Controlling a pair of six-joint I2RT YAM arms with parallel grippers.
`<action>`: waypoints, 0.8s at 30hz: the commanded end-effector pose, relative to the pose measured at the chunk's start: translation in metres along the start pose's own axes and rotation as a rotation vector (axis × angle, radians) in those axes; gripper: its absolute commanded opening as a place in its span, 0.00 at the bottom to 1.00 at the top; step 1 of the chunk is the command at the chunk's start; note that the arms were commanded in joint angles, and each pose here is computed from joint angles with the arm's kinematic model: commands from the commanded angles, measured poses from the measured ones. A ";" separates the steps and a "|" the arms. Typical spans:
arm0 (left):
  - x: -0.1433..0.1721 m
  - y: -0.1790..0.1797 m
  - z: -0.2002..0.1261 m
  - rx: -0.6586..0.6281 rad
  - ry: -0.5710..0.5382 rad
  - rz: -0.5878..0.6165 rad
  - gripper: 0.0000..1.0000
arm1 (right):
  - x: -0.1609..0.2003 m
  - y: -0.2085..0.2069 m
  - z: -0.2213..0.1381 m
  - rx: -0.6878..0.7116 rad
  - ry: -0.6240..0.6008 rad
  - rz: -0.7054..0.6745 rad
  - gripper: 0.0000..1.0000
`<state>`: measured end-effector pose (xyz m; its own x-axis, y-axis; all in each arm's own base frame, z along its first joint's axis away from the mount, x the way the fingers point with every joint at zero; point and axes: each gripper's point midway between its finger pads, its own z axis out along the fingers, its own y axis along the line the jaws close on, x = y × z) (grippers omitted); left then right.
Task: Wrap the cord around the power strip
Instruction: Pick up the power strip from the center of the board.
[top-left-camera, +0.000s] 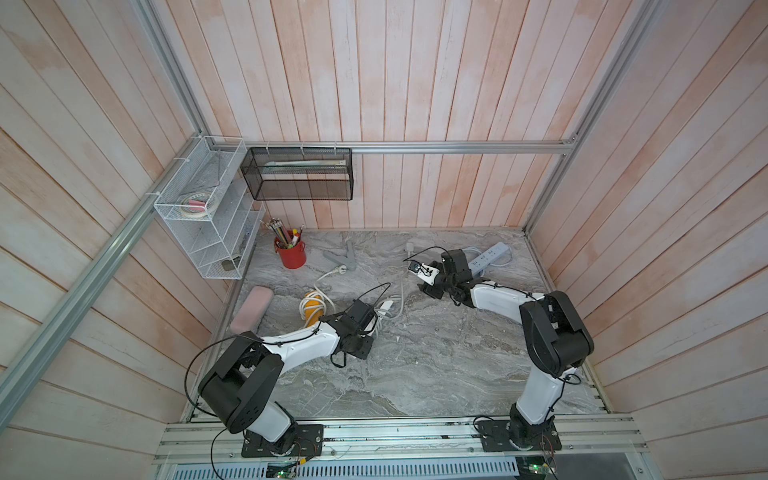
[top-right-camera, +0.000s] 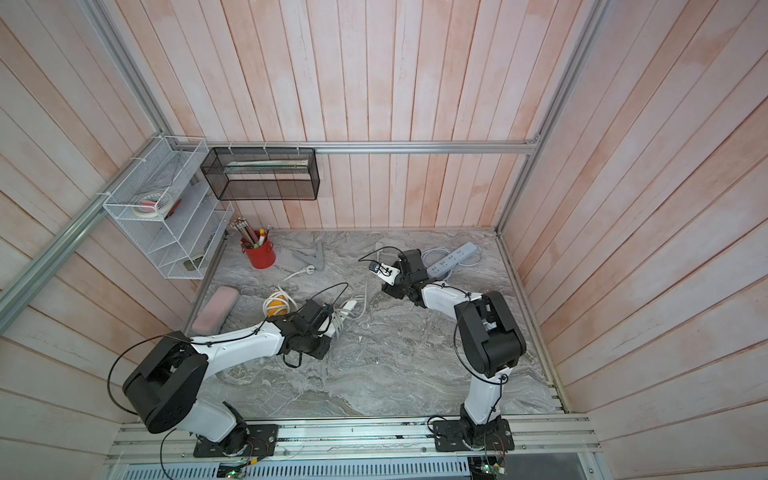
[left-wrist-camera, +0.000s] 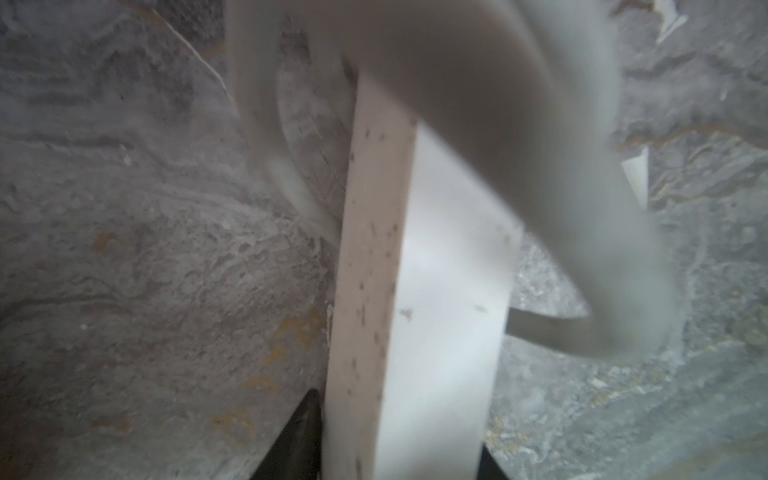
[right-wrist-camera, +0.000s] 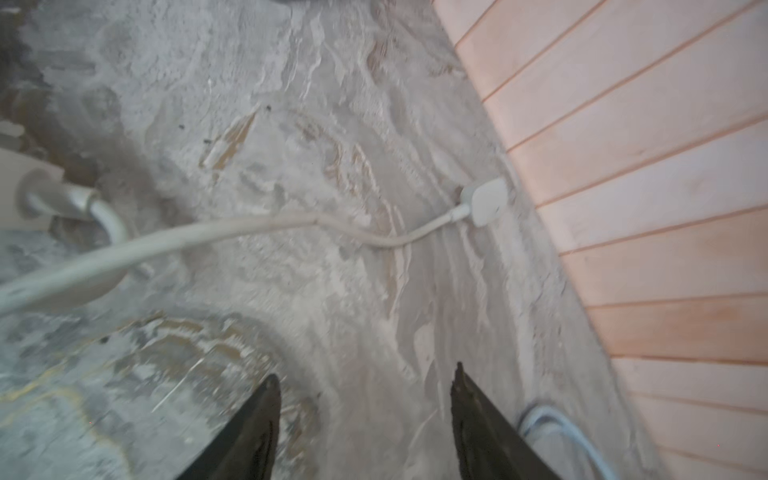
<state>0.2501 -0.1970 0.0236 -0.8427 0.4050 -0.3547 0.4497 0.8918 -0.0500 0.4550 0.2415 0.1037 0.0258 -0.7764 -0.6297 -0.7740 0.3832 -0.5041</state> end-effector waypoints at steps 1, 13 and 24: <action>-0.004 0.001 -0.005 0.005 -0.036 0.005 0.44 | -0.018 0.015 0.016 -0.093 -0.122 -0.149 0.65; -0.006 -0.003 -0.002 0.025 -0.029 0.037 0.41 | -0.013 0.029 0.056 -0.120 -0.202 -0.202 0.64; -0.008 -0.001 -0.003 0.023 -0.033 0.040 0.33 | -0.021 0.026 0.089 0.021 -0.296 -0.289 0.55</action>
<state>0.2510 -0.1968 0.0251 -0.8219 0.4397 -0.3620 0.4857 0.8731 -0.0422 0.4795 0.3055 0.0449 0.3828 -0.6972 -0.6062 -0.7417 0.1592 -0.6515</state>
